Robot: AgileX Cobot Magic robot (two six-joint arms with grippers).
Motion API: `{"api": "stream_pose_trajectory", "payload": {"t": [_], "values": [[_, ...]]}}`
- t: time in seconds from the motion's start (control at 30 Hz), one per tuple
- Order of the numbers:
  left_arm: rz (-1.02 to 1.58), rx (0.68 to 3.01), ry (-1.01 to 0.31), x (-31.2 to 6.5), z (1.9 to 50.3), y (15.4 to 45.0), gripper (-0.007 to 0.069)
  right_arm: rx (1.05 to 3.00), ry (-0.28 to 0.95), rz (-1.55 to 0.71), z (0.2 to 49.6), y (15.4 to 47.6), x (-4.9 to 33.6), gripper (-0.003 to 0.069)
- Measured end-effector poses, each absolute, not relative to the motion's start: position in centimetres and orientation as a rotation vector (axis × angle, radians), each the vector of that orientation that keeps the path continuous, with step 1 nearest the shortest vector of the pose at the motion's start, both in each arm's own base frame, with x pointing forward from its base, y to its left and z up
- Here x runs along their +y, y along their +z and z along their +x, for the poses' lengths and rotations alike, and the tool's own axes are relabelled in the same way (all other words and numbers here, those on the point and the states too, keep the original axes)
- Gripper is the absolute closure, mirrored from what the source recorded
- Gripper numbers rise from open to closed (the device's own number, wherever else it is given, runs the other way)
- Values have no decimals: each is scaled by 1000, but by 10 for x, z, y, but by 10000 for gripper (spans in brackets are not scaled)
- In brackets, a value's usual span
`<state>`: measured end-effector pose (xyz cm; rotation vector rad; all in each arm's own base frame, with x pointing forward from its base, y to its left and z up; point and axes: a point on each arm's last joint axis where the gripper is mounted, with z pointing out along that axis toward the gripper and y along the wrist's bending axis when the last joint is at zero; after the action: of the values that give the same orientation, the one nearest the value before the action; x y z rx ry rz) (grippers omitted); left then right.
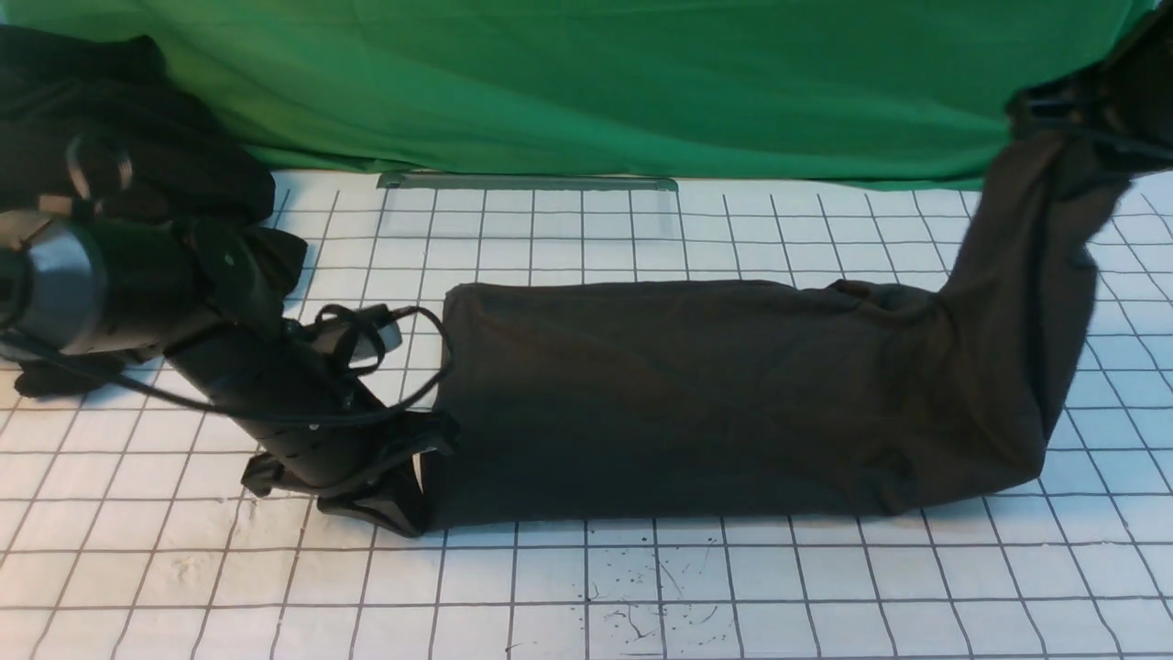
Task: Fold a long-sleeved shirt over a white checkered tablecloth.
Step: 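Fold the right end of the dark garment over onto its left end with the right gripper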
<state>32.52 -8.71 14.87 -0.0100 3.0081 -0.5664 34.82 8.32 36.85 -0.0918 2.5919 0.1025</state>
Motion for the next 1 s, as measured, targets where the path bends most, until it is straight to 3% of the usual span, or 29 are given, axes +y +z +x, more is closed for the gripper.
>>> {"api": "stream_pose_trajectory", "payload": {"t": [0.2, 0.47, 0.6, 0.83, 0.97, 1.0], "values": [[-54, 3047, -571, -75, 323, 156, 621, 2529, 212, -201, 335, 372, 140, 649], [-121, 2832, -575, -31, 319, 246, 621, 2353, 441, -357, 317, 366, 232, 649], [-139, 2755, -559, -21, 312, 270, 621, 2336, 495, -416, 322, 335, 272, 648], [-137, 2752, -577, -22, 309, 275, 621, 2315, 572, -485, 330, 266, 330, 622], [-141, 2749, -582, -22, 309, 275, 621, 2324, 605, -486, 330, 237, 350, 573], [-141, 2749, -583, -22, 309, 276, 621, 2327, 615, -486, 330, 224, 357, 519]]}}
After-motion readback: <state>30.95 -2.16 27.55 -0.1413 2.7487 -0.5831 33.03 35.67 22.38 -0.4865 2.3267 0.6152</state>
